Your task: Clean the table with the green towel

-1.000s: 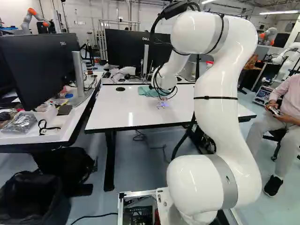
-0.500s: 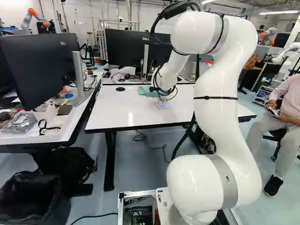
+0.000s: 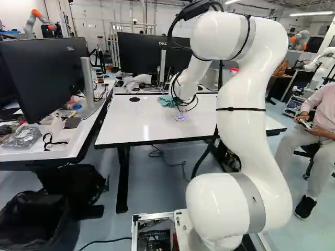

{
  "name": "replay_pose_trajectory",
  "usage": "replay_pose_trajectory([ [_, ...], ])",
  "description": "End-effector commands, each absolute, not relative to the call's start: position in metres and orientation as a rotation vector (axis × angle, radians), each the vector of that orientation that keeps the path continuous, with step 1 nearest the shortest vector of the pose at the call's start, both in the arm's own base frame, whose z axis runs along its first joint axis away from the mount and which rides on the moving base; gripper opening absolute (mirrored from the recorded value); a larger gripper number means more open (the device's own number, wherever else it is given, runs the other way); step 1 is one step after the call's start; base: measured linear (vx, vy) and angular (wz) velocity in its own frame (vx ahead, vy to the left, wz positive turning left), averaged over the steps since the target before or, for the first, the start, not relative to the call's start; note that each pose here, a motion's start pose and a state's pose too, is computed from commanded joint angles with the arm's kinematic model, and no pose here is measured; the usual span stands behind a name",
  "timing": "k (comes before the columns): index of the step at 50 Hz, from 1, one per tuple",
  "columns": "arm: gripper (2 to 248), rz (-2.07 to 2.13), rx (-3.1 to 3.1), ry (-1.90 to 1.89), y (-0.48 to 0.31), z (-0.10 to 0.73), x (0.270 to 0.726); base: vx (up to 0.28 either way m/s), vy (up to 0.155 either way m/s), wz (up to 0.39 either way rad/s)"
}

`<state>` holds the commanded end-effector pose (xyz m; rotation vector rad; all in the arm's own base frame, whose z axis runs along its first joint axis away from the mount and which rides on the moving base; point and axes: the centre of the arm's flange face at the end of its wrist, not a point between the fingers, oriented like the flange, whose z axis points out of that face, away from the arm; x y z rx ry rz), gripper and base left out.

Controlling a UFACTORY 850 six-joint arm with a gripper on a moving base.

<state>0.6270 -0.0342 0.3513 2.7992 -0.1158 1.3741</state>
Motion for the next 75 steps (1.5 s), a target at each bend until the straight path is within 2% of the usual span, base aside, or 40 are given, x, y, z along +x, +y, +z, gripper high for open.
replay_pose_trajectory([
  [4, 54, 1.374, 2.799, -0.116, -0.034, 0.351, 0.627, 0.0, 0.0, 0.0],
  [5, 38, 1.374, 2.799, -0.116, -0.034, 0.351, 0.627, 0.0, 0.0, 0.0],
  [75, 38, 1.537, 2.712, -0.113, -0.033, 0.431, 0.613, 0.0, 0.0, 0.0],
])
